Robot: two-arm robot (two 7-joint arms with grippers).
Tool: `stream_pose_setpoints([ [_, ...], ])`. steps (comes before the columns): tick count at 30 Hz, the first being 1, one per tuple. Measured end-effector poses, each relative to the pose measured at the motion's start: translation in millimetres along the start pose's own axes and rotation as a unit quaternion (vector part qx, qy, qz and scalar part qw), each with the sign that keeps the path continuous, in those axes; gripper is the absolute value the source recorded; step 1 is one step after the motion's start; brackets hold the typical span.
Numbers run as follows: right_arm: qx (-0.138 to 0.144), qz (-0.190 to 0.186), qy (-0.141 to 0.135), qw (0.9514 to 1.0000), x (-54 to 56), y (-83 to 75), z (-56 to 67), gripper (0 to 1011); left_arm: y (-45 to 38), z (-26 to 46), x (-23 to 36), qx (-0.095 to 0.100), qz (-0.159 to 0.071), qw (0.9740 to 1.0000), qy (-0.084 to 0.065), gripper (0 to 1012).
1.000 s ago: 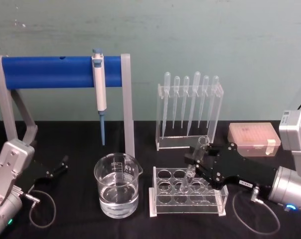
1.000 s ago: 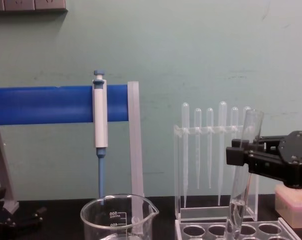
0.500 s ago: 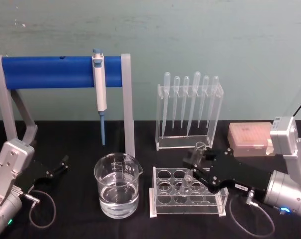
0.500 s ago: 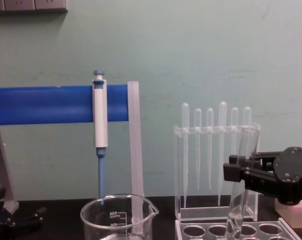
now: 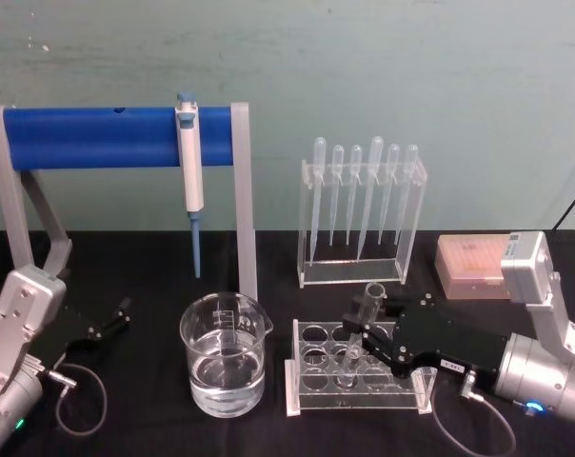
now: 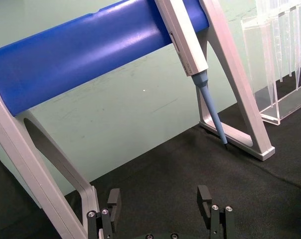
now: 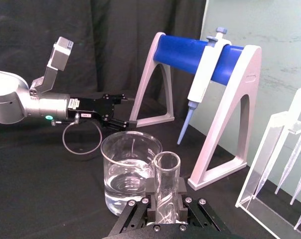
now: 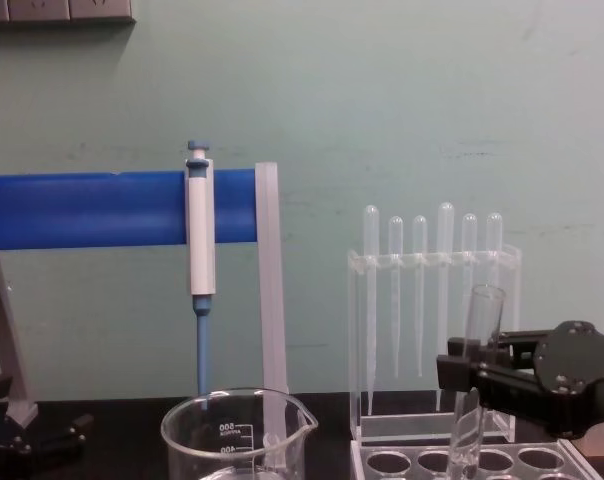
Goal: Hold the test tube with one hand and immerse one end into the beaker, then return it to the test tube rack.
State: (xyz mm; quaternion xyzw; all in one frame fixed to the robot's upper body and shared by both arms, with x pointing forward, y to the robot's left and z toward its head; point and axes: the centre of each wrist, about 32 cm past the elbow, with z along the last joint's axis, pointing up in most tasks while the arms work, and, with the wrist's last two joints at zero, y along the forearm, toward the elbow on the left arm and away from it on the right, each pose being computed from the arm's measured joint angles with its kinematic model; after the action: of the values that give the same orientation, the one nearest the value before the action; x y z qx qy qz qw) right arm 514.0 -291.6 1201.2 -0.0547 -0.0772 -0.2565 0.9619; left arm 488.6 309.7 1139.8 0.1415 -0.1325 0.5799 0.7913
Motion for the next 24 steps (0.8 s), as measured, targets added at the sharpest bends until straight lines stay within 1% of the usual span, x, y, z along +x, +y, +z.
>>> stream_pose_setpoints([
  [15, -0.007, 0.000, 0.003, 1.0000, -2.1, 3.5, -9.0, 225, 0.0, 0.0, 0.0, 0.000, 0.000, 1.0000, 0.000, 1000],
  [24, -0.008, 0.001, 0.005, 1.0000, -2.3, 5.1, -11.1, 225, 0.0, 0.0, 0.0, 0.000, 0.000, 1.0000, 0.000, 1000],
])
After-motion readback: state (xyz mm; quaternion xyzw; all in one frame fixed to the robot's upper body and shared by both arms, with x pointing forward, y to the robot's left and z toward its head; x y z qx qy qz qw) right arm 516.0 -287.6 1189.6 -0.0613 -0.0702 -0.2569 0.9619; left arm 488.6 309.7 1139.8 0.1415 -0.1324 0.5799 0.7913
